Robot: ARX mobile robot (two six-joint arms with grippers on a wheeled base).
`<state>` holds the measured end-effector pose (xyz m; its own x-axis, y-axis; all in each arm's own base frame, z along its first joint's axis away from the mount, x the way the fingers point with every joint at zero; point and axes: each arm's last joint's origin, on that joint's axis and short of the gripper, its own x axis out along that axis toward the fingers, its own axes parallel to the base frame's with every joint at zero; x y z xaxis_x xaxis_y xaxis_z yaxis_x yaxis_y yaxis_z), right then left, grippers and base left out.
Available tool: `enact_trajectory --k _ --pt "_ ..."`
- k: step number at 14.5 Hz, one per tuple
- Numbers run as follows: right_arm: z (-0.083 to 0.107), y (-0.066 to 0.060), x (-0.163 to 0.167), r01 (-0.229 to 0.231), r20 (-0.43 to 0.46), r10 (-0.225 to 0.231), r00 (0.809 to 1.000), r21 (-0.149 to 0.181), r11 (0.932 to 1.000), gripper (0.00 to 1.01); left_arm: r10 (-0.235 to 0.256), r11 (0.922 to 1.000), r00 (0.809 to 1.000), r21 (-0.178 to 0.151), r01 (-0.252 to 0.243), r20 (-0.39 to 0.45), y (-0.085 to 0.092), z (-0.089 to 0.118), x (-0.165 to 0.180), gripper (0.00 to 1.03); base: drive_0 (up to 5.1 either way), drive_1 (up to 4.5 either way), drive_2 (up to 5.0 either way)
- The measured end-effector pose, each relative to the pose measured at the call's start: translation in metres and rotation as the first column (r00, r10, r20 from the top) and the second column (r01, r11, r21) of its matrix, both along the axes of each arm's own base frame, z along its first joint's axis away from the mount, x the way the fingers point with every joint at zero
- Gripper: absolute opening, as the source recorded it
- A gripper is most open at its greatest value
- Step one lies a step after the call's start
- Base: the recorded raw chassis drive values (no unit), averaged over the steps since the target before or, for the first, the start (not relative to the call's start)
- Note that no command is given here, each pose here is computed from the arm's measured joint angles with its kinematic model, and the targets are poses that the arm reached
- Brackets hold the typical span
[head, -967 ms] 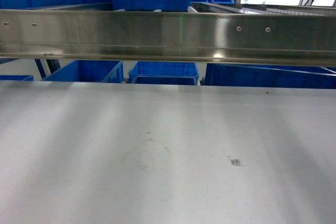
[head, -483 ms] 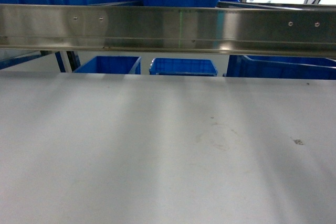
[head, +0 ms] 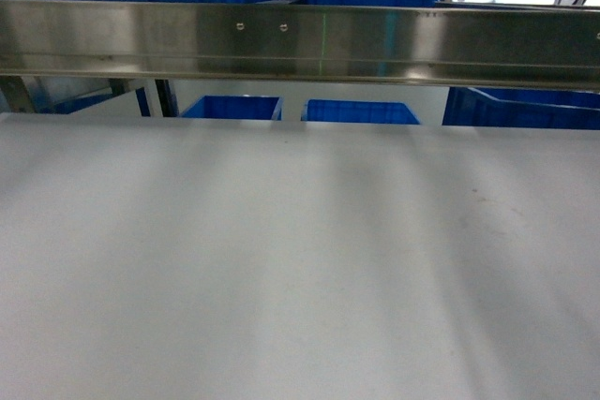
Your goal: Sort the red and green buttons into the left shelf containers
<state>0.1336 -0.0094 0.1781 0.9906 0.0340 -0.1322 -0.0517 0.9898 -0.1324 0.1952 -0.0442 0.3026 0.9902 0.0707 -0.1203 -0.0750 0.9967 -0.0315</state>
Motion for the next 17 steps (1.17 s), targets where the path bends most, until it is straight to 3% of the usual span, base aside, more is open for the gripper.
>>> enact_trajectory --k 8,17 --pt "-0.0005 0.0000 -0.0001 0.000 -0.005 0.000 1.000 0.000 1.0000 0.27 0.000 1.0000 1.000 0.002 0.000 -0.005 0.0001 -0.0006 -0.0002 0.26 -4.7 0.78 3.8" --pt "-0.0001 0.0000 0.0000 0.000 0.000 0.000 1.000 0.000 1.0000 0.27 0.000 1.0000 1.000 0.002 0.000 -0.004 0.0000 -0.0006 -0.0001 0.26 -4.9 2.52 2.5"
